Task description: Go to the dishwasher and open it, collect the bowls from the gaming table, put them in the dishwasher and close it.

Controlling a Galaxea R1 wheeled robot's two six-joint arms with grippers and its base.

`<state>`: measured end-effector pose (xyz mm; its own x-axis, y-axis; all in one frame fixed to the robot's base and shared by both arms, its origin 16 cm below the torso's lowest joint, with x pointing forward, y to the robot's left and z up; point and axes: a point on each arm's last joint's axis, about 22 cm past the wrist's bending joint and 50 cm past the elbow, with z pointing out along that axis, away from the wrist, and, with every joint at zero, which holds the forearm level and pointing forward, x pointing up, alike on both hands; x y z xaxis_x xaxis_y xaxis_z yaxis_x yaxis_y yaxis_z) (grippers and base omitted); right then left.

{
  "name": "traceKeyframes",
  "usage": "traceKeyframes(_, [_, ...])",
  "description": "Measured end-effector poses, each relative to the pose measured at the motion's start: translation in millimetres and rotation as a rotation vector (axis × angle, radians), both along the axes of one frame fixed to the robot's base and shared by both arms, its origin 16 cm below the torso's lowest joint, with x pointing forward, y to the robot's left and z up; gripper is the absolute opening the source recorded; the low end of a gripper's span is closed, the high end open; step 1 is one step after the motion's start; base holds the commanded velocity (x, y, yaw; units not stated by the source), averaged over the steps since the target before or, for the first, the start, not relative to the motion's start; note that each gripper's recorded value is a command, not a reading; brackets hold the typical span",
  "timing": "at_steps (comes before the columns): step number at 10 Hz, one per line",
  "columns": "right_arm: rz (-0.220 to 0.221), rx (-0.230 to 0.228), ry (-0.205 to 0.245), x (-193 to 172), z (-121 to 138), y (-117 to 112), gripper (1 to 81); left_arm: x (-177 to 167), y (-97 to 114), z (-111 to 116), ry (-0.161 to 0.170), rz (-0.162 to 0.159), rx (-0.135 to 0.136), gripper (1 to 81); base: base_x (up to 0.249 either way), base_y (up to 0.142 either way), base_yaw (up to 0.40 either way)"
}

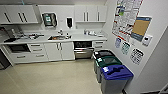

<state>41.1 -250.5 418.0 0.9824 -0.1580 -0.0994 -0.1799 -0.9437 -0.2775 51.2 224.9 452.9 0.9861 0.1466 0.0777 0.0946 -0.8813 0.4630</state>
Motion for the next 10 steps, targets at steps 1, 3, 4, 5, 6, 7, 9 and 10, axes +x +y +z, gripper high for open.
traceKeyframes(1, [0.0,0.002,0.0,0.0,0.0,1.6,1.0,0.6,0.5,0.0,-0.001,0.0,0.001,1.0,0.141,0.0,0.0])
traceKeyframes(3, [0.0,0.004,0.0,-0.4,0.1,2.9,1.0,0.3,-0.9,-0.1,-0.001,0.0,-0.001,1.0,0.141,0.0,0.0])
traceKeyframes(4, [0.0,0.001,0.0,-0.4,0.1,0.1,1.0,0.3,-1.6,-0.1,-0.001,0.0,-0.001,1.0,0.141,0.0,0.0])
traceKeyframes(5, [0.0,0.001,0.0,0.1,0.1,0.1,1.0,0.2,-0.8,-0.3,0.0,0.0,0.0,1.0,0.141,0.0,0.0])
traceKeyframes(6, [0.0,0.002,0.0,0.0,0.1,1.4,1.0,0.7,-1.2,-0.2,-0.001,0.0,-0.001,1.0,0.141,0.0,0.0])
traceKeyframes(7, [0.001,0.003,0.0,-0.4,0.1,1.5,1.0,0.3,-1.2,-0.2,-0.001,0.0,-0.001,1.0,0.139,0.0,0.0])
traceKeyframes(9, [0.0,0.002,0.0,-0.4,0.1,0.9,1.0,0.0,-0.8,-0.3,0.0,0.0,0.0,1.0,0.138,0.064,0.0])
traceKeyframes(10, [0.0,0.0,0.001,-0.8,0.1,-0.8,1.0,-0.1,-3.0,-0.1,0.0,0.0,-0.003,1.0,0.136,0.075,0.0])
